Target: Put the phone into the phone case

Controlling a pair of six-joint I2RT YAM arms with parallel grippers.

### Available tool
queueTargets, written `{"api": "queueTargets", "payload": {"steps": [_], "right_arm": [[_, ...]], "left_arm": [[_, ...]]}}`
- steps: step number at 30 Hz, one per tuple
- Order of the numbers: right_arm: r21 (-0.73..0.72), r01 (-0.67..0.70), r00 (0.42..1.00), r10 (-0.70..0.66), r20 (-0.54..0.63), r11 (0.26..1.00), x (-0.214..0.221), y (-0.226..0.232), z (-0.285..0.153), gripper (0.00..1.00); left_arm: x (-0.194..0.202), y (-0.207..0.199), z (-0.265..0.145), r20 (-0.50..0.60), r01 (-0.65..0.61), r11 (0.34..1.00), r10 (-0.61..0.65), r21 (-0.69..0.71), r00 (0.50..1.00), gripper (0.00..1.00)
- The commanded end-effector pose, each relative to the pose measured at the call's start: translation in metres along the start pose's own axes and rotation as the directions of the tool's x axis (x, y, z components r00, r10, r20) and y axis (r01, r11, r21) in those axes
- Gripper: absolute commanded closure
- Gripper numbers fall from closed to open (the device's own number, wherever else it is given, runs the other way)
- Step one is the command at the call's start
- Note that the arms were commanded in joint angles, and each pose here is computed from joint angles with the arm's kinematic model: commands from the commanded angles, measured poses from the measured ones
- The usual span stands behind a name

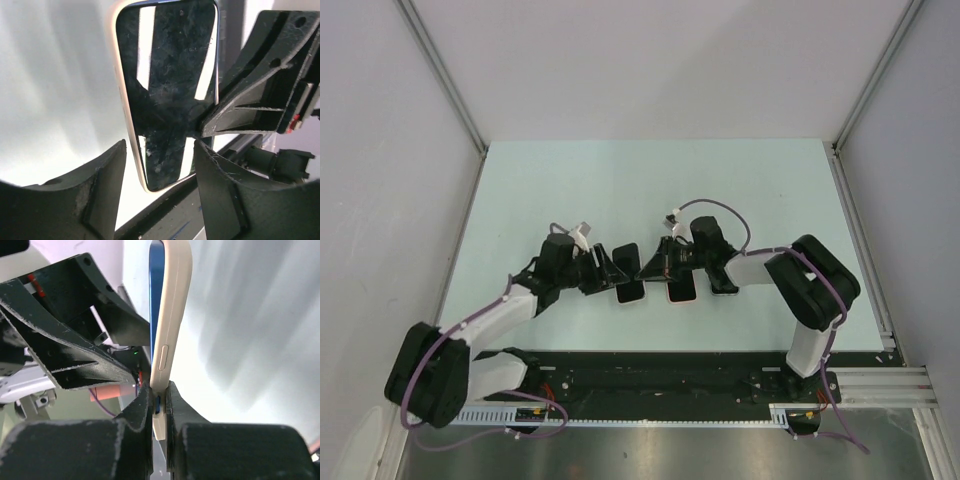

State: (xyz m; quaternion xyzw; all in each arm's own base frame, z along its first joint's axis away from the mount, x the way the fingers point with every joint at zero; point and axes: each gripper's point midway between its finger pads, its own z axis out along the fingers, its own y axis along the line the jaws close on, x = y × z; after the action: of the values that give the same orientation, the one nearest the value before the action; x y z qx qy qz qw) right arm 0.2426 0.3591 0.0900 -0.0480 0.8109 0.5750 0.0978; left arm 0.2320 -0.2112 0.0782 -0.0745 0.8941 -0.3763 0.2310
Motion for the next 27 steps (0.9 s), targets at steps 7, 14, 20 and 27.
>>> {"api": "queueTargets", "payload": {"steps": [7,14,20,27], "right_arm": [[-0.3,0.201,0.979,-0.206,0.015,0.933,-0.003,0.089,-0.03,1.0],[-0.37,0.224,0.971,-0.237,0.01,0.902,0.003,0.108,-0.038,1.0],[-0.454,0.219,0.97,-0.244,0.004,0.864,0.01,0.123,-0.044,1.0],[-0.529,0.157,0.979,-0.204,-0.032,0.834,0.02,0.127,-0.042,0.98]], "left_arm": [[-0.003,-0.03,-0.041,0.087,-0.038,0.985,0.023,0.169,0.996,0.36],[-0.002,-0.035,-0.05,0.095,-0.032,0.977,0.012,0.21,0.995,0.34],[-0.005,-0.057,-0.061,0.164,-0.022,0.925,-0.044,0.38,0.986,0.35],[-0.006,-0.076,-0.073,0.184,-0.072,0.868,-0.023,0.492,0.983,0.38]]}}
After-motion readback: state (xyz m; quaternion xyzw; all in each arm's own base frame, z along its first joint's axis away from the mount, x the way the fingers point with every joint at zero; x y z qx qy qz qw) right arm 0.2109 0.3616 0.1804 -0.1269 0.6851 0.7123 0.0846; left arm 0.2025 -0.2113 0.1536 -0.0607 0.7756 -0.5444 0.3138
